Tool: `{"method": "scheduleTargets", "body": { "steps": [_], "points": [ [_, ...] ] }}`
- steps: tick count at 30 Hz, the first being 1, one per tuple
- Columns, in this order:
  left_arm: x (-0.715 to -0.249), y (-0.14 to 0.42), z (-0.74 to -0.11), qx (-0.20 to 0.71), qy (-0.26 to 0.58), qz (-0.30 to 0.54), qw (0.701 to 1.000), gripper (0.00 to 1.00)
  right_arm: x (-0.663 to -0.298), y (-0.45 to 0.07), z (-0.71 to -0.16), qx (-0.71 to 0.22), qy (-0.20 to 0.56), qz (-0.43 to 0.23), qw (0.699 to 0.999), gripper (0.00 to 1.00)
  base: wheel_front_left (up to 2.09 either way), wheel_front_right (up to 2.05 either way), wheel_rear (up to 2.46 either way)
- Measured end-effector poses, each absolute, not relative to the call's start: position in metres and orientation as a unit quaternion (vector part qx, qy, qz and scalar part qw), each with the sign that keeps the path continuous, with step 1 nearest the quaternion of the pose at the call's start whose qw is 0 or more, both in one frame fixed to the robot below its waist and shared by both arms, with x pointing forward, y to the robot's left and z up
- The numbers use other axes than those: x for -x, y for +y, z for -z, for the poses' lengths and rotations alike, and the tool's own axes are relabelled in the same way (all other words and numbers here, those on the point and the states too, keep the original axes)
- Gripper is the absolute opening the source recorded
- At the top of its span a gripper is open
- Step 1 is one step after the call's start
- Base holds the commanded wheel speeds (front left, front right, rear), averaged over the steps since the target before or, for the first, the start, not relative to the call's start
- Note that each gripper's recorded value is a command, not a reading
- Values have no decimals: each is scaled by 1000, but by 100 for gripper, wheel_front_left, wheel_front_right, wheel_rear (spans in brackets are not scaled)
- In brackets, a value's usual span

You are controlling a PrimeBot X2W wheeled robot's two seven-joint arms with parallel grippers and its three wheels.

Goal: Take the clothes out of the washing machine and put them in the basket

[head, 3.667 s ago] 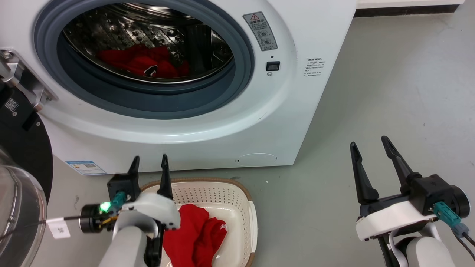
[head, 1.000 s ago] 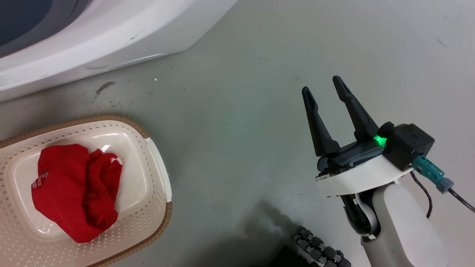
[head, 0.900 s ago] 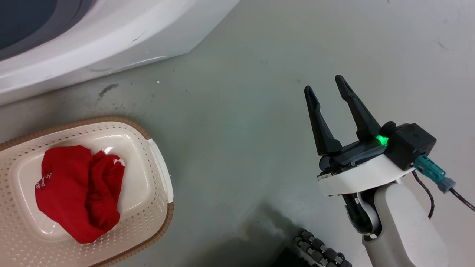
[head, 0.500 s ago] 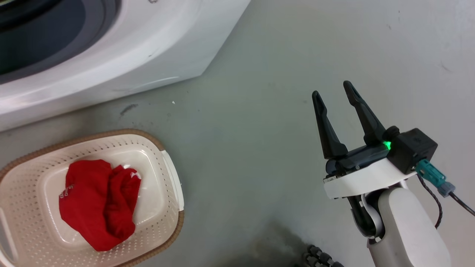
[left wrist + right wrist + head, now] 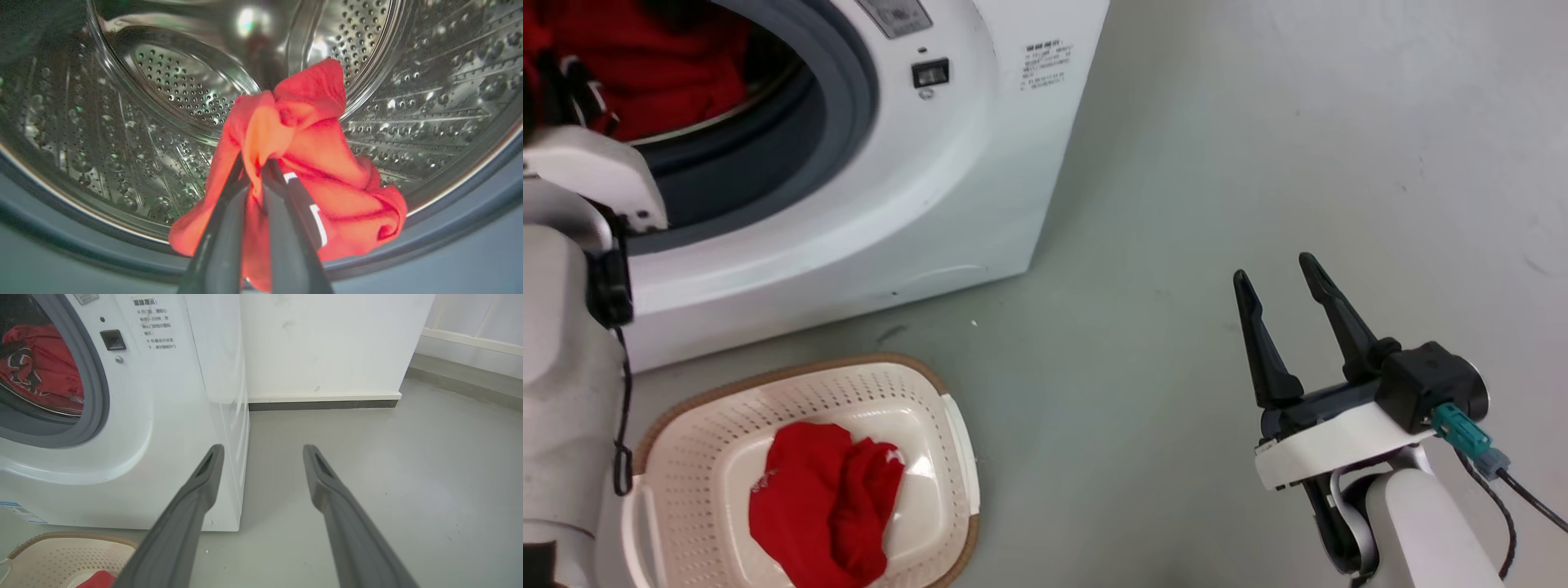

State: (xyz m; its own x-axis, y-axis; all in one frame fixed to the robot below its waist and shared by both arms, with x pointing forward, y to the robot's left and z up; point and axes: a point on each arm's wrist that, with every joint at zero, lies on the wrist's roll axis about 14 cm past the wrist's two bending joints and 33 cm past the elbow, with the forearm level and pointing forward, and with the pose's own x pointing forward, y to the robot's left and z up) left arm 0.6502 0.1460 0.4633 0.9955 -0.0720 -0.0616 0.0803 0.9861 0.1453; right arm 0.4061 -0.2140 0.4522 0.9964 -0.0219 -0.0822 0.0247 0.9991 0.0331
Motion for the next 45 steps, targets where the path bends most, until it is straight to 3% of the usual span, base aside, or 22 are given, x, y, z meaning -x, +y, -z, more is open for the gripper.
{"method": "scheduleTargets", "body": {
  "steps": [16,27,34,45],
  "points": [
    [-547,153,-545,-30,-52,53,997,0,-370,-195,-497,-18,-1,-10,1000,100,0,0,0],
    [-458,162,-554,-20,-76,57,995,0,-347,-176,-522,-19,-27,-37,999,100,0,0,0],
    [-406,155,-512,8,-18,59,998,0,-346,-165,-527,-20,-30,-53,998,100,0,0,0],
    [-361,104,-399,53,173,111,977,0,-371,-158,-516,-17,-10,-65,998,100,0,0,0]
  ]
}}
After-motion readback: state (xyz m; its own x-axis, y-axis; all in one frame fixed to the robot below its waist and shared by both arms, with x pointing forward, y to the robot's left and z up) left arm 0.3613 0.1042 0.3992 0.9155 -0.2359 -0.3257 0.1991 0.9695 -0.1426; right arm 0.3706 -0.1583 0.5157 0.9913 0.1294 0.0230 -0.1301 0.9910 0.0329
